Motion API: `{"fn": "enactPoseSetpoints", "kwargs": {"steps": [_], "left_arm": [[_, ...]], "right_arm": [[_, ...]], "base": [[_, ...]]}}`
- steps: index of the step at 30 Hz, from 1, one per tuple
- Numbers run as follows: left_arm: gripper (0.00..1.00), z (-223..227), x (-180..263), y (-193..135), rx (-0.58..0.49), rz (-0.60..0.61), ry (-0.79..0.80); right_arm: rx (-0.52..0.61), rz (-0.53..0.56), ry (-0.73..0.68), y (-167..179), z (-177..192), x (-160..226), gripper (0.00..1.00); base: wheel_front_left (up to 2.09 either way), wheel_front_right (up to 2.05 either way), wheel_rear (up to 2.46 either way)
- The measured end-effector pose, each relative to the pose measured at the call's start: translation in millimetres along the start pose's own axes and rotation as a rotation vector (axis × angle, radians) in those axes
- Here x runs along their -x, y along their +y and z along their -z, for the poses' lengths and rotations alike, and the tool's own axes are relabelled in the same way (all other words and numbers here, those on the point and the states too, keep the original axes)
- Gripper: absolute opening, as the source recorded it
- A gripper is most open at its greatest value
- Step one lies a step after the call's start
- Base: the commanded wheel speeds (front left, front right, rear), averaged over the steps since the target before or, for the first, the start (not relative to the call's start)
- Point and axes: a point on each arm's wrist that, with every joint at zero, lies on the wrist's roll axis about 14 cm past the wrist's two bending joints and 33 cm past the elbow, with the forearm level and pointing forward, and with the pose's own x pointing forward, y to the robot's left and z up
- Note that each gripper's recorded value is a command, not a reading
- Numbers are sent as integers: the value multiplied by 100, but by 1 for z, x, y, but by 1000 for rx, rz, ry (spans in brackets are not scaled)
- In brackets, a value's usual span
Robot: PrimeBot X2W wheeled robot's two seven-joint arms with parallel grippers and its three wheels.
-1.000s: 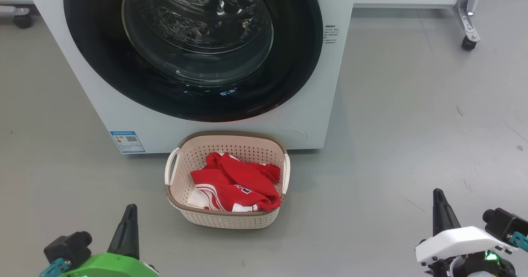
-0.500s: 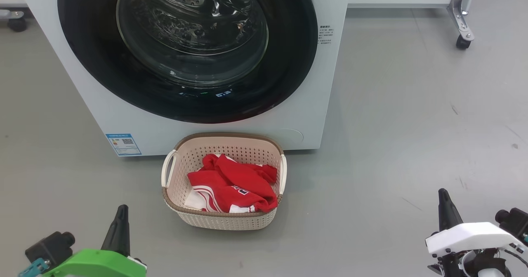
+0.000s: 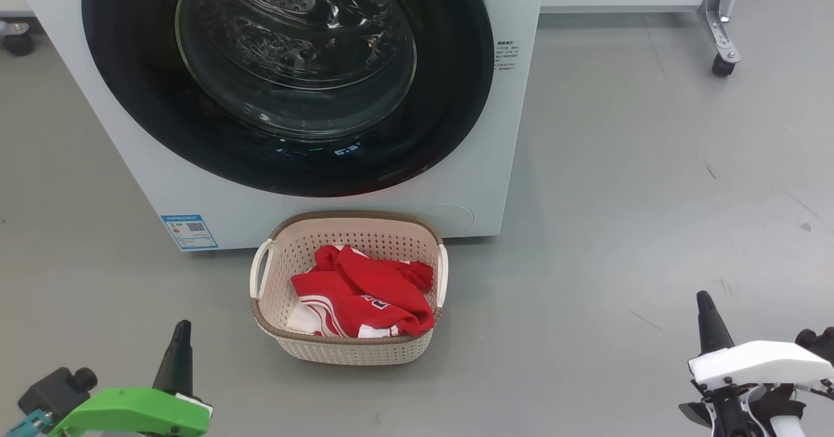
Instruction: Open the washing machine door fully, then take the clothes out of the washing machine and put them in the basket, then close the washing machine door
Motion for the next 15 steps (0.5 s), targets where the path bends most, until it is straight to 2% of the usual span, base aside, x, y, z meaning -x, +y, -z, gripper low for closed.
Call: {"fn": "enactPoseSetpoints", "kwargs": {"steps": [15], "left_arm": [[0,-4,-7,-1,202,8,3]], "right_arm": [[-211,-15,-24,0,-13,-3,0]], "base": [[0,0,0]]}}
